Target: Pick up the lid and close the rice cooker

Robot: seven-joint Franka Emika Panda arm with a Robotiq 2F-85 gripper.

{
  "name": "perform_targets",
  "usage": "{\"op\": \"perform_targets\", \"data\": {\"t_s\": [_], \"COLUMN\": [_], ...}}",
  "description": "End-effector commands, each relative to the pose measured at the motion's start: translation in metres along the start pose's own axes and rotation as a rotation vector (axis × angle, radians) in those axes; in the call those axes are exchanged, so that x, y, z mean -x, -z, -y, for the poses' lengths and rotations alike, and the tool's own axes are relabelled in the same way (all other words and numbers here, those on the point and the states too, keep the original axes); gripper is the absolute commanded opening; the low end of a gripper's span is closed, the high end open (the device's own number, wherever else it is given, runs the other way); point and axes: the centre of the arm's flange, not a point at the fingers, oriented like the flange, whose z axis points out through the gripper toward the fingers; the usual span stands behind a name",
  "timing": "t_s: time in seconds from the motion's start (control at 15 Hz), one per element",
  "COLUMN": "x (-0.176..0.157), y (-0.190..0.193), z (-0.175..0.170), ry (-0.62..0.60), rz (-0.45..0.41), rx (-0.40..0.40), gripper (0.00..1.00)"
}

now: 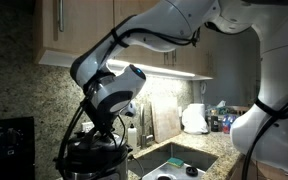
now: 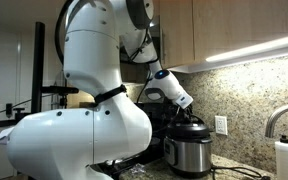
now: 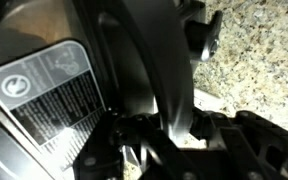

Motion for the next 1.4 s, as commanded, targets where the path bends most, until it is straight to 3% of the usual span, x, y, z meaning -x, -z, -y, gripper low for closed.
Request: {"op": "perform_targets", "data": {"t_s": [0.0,0.33,0.6,0.67,0.93,1.33], "x": [0.012,0.017,0.016,0.0,0.0,0.005], "y": [0.022,0.018,0.011,0.0,0.0,0.016], "z": [0.007,-0.001,0.004,0.0,0.0,-0.009], "ry": [-0.114,-0.208,-0.133,-0.136,-0.135,-0.283], "rz": [-0.069,-0.05,-0.018,-0.011,-0.011,-0.141], "rx": [0.005,0.003,-0.001,0.012,0.012,0.022], "gripper": [0.0,0.0,0.0,0.01,0.01,0.01]}}
